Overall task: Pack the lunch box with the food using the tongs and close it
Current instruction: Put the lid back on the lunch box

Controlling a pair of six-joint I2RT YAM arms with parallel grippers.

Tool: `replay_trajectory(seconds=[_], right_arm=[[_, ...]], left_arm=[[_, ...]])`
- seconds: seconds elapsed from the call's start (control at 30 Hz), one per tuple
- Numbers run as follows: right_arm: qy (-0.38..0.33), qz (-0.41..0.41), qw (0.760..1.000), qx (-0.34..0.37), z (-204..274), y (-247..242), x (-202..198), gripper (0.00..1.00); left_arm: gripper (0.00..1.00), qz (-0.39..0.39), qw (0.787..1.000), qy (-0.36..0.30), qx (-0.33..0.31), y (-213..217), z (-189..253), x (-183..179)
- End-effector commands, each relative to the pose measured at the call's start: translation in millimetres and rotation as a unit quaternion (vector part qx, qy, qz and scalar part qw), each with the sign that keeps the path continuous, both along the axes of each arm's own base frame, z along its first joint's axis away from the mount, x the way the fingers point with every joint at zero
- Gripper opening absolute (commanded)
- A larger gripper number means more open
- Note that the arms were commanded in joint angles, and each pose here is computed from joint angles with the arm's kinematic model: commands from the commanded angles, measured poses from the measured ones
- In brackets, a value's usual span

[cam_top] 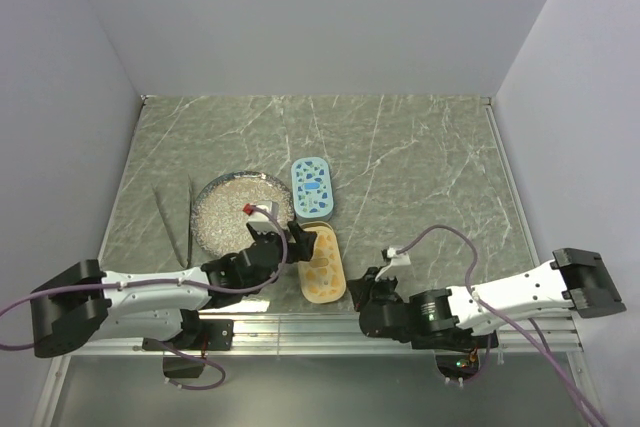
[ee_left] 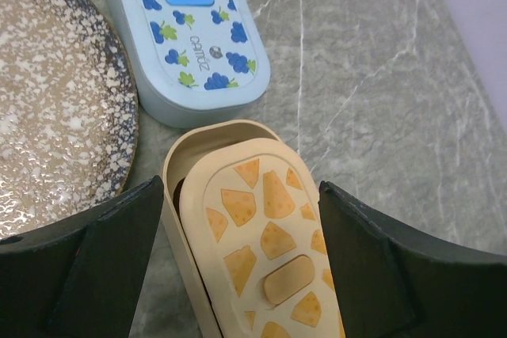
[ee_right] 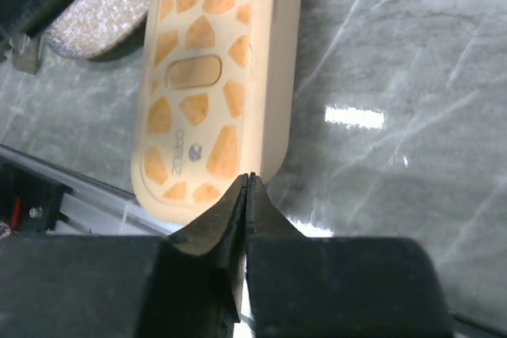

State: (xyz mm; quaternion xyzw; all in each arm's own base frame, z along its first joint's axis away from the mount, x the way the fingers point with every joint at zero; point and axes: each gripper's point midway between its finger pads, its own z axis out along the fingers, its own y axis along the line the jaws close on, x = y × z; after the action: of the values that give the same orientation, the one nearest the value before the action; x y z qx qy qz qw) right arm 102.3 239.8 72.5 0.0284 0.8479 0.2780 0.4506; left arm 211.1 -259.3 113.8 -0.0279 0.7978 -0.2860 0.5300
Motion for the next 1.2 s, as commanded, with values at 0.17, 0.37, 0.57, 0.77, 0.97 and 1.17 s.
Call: replay_trajectory(seconds=[0.17, 0.37, 0.57, 0.77, 0.97, 1.17], right_arm=[[-0.039, -0.029, 0.994, -0.098, 7.0, -19.7, -12.0, 0.00], [-0.031, -0.004, 0.993, -0.112, -1.5, -4.4, -23.4, 0.00], [-0.025, 0.015, 0.996, -0.083, -7.2, 1.7, -24.0, 0.00], [-0.006, 0.032, 0.998, -0.059, -11.0, 15.7, -24.2, 0.00], [-0.005, 0.043, 0.997, -0.056, -11.9, 24.6, -22.5, 0.00], [0.001, 0.052, 0.997, -0.055, -15.7, 30.3, -18.3, 0.00]], left_arm=[[0.85, 0.033, 0.999, -0.015, -0.014, 17.1, 16.1, 2.2], [0.86, 0.035, 0.999, -0.015, -0.019, 22.1, 19.1, 0.1], [0.86, 0.033, 0.999, -0.017, -0.028, 24.7, 21.1, -2.2], [0.86, 0.030, 0.999, -0.016, -0.027, 23.5, 21.5, -2.4], [0.86, 0.028, 0.999, -0.016, -0.026, 22.5, 20.5, -2.4], [0.86, 0.028, 0.999, -0.015, -0.024, 21.2, 19.1, -1.8]])
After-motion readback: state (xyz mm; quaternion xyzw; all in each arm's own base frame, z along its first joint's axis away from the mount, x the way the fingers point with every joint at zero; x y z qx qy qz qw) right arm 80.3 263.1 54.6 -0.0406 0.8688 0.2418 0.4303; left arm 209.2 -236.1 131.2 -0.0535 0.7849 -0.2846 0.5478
